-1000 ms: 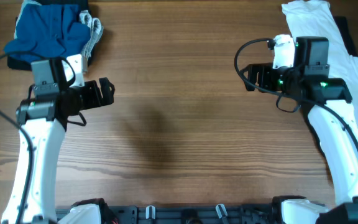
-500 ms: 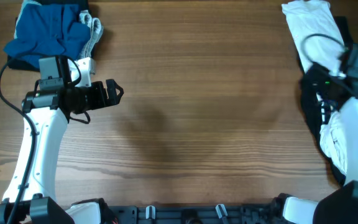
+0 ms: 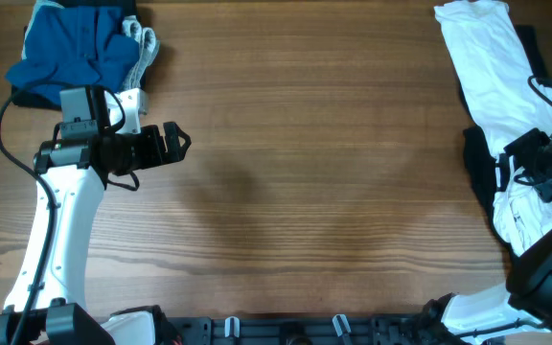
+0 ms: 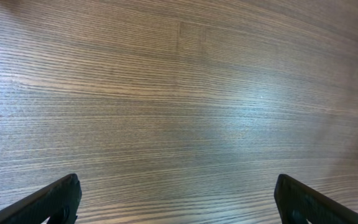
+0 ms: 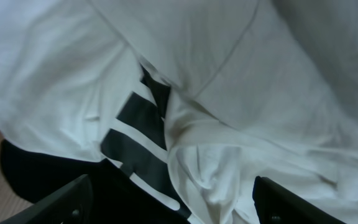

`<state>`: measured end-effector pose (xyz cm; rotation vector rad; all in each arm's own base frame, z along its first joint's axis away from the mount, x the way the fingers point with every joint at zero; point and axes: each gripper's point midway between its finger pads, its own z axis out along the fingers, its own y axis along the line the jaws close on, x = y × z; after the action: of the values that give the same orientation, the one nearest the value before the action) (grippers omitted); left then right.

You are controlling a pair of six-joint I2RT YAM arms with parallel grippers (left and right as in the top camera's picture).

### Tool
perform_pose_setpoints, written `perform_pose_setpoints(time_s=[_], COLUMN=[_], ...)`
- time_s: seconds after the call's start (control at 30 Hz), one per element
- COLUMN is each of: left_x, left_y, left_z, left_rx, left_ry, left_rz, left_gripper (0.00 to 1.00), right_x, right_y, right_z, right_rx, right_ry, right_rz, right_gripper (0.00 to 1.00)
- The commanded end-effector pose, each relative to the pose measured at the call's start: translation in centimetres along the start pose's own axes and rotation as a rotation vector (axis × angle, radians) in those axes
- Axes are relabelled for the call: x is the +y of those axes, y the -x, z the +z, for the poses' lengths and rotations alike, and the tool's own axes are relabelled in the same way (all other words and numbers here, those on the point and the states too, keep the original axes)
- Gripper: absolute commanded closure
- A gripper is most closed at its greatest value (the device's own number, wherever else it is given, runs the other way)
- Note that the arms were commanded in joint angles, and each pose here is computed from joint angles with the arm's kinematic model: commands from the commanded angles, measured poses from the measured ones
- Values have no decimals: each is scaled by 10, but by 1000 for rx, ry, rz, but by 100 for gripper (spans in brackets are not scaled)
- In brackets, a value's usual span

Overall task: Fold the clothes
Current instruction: 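Reach the right gripper to the white shirt on the black garment, then grasp the white shirt with the right gripper and drag it left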

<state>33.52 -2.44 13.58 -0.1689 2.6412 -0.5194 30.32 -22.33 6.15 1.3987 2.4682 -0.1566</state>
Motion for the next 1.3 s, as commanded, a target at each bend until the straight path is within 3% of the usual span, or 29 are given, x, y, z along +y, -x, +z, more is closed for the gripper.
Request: perform_pose_setpoints(time_s=[0.0, 0.1, 0.27, 0.43, 0.53, 0.7, 0.83, 0.93, 1.17, 1.2, 1.27], left_x=[-5, -5, -5, -5, -5, -5, -7, -13, -23, -19, -9], left_y=[3, 3, 3, 3, 3, 4, 10, 19, 37, 38, 39], left_z=[0, 0, 0, 0, 0, 0, -4, -16, -42, -45, -48], left_rx=[-1, 0, 0, -1, 0, -5, -35, -78, -173, -182, -189], left_ry=[-22, -22, -22, -21, -21, -22, -25, -30, -27, -4, 27], left_rz=[-4, -4, -4, -4, -4, -3, 10, 20, 59, 53, 35], left_gripper=[0, 0, 0, 0, 0, 0, 0, 0, 0, 0, 0], right_x=[-1, -1, -2, 0, 2, 24, 62, 105, 230, 259, 280], right_y=[-5, -5, -19, -18, -14, -12, -7, -32, -180, -230, -270], right_z=[8, 14, 34, 42, 41, 30, -23, -76, -170, -188, -202], right_rx=[16, 3, 27, 14, -3, 17, -12, -10, 50, 68, 77], right_ry=[-6, 2, 6, 16, 30, 143, 303, 438, 731, 809, 871], right_rz=[56, 57, 55, 56, 53, -41, -148, -258, -616, -712, -766], right_gripper=[17, 19, 35, 69, 95, 96, 95, 96, 96, 96, 96])
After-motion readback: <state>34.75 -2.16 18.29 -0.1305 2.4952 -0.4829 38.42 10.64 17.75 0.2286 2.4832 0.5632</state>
